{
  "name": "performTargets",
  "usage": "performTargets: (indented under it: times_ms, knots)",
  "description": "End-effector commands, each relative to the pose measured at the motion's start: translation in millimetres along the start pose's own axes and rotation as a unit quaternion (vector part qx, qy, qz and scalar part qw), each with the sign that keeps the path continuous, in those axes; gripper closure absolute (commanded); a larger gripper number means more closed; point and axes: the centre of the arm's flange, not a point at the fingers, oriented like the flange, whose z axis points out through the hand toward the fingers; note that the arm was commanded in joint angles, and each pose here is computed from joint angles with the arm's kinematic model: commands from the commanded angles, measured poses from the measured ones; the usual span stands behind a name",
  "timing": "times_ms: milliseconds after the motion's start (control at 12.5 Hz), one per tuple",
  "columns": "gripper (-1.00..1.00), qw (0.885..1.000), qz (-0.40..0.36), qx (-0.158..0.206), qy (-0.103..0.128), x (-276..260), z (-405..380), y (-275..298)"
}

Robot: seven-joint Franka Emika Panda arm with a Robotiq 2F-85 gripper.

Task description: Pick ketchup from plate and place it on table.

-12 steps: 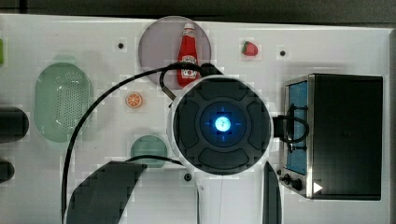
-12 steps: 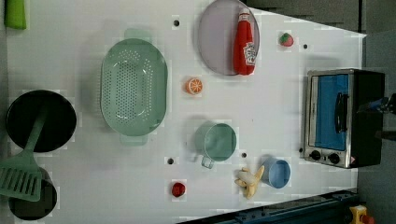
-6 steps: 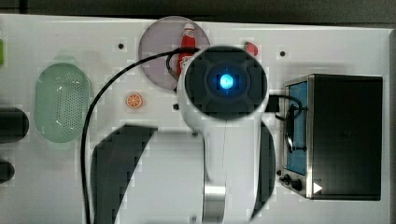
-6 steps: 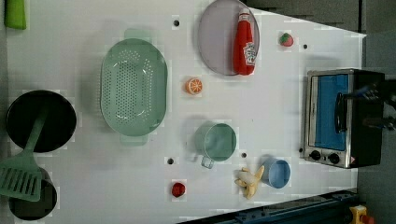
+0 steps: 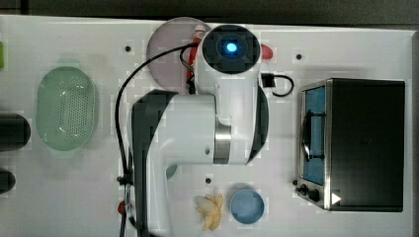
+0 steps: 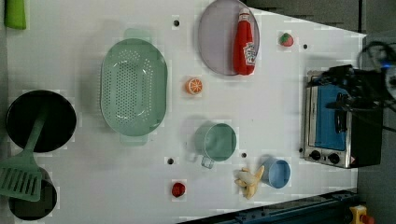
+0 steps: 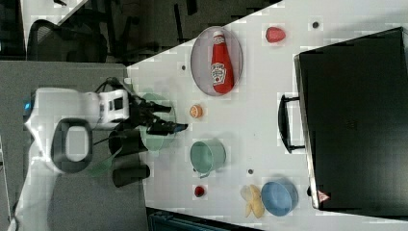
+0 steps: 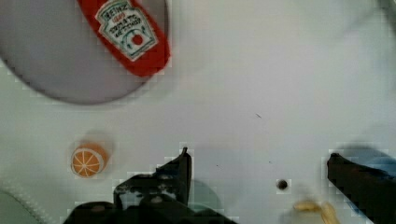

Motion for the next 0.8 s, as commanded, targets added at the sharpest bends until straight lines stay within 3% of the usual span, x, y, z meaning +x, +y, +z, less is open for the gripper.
performTargets:
  times_ms: [80, 800]
  knots:
    - [-1.0, 0.994, -0.098, 0.023, 0.032, 12.6, -0.6, -23.0]
    - [-1.0, 0.965, -0.258, 0.027, 0.021, 69.4, 93.8, -69.0]
